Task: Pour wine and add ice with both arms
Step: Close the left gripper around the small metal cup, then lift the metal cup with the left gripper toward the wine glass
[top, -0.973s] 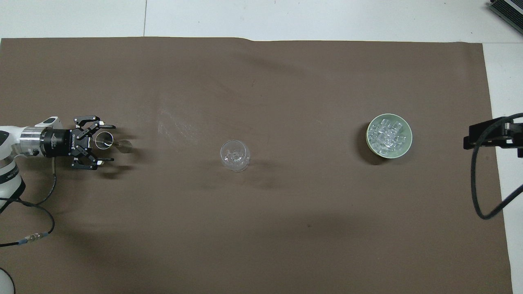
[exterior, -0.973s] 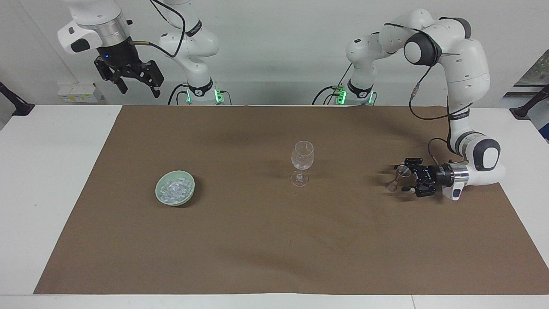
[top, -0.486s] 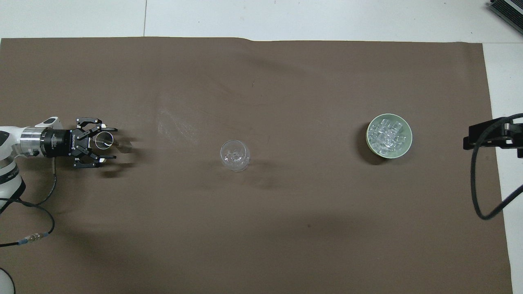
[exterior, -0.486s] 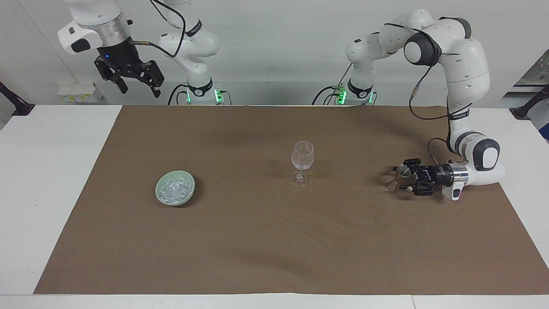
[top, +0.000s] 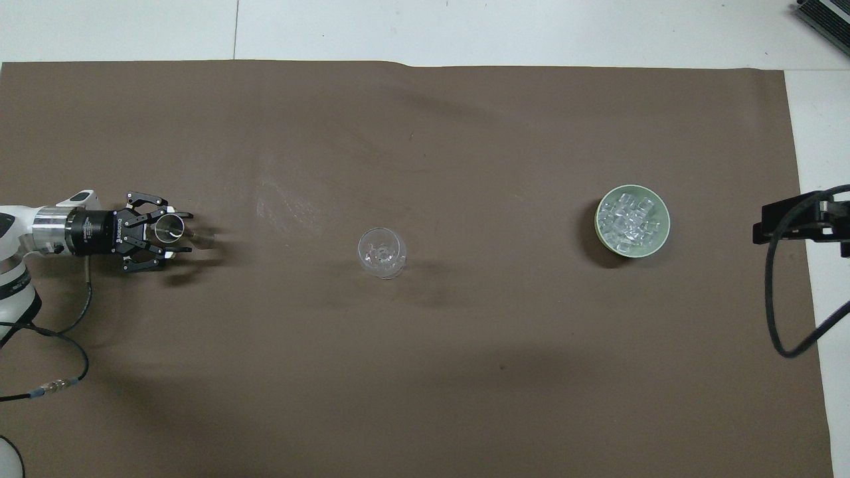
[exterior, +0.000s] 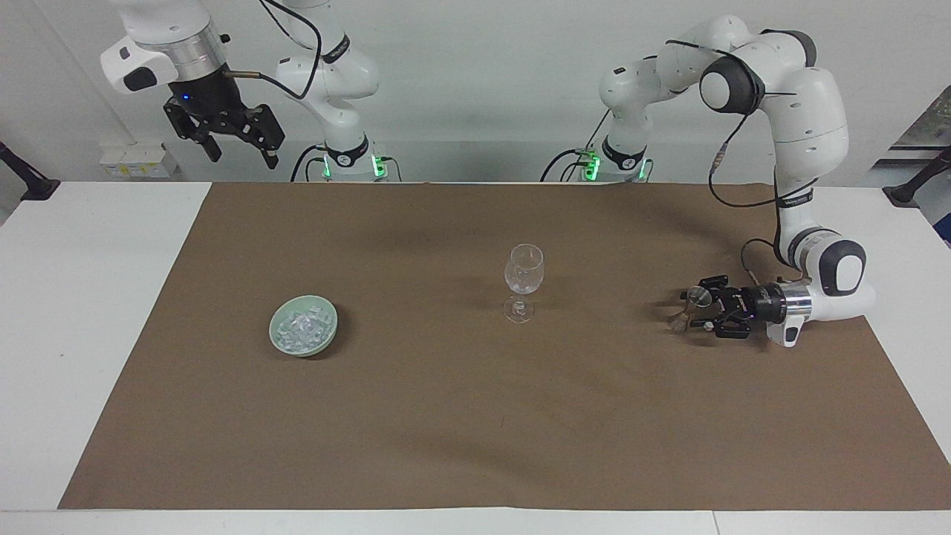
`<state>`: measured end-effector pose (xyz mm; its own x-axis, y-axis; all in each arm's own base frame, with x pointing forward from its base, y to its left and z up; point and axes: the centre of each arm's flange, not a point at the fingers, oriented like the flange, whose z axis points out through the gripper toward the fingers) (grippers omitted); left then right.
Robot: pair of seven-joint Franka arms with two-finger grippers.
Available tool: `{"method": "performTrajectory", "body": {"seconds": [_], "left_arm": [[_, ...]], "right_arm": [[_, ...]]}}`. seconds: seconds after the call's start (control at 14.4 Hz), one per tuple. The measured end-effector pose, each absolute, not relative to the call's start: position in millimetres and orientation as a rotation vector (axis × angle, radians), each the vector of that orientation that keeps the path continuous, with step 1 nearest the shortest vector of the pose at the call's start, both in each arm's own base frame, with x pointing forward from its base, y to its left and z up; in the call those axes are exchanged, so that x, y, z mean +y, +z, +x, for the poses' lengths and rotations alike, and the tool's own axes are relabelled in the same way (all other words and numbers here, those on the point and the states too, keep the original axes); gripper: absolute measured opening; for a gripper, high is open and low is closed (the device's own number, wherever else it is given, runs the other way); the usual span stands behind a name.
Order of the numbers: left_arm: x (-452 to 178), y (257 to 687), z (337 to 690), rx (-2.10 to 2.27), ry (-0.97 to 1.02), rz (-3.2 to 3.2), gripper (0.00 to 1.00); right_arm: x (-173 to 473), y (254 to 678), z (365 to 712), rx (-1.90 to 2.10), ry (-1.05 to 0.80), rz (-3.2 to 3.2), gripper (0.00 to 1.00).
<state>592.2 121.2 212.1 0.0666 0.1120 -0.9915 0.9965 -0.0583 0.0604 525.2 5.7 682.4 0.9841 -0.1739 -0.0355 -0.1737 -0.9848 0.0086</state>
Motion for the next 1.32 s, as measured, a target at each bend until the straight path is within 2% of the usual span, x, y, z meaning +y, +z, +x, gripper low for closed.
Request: {"method": "performTrajectory", "body": {"seconds": [0.35,0.49,0.56,0.63,0.76,1.32], "left_arm": [[121.3,212.0,592.2,1.219,-1.145,1.363,0.52],[121.5,211.9,592.1,1.219,-1.145,1.363,0.34],[121.8,211.8,592.0,1.220,-1.145,1.363,0.34],[122.2,211.6,591.8,1.221,-1.144,1.362,0.29],[122.5,211.2,591.4,1.223,-1.145,1.361,0.26],[122.4,210.3,590.6,1.224,-1.146,1.359,0.26]], "right_arm": [[5.7,682.4,525.1,-0.274,-0.057,3.124,1.00],[5.7,682.4,525.1,-0.274,-0.057,3.124,1.00],[5.7,682.4,525.1,-0.274,-0.057,3.124,1.00],[5.7,682.4,525.1,-0.274,-0.057,3.124,1.00],[5.7,682.4,525.1,-0.274,-0.057,3.124,1.00],[6.9,682.3,525.0,-0.270,-0.059,3.124,1.00]]}}
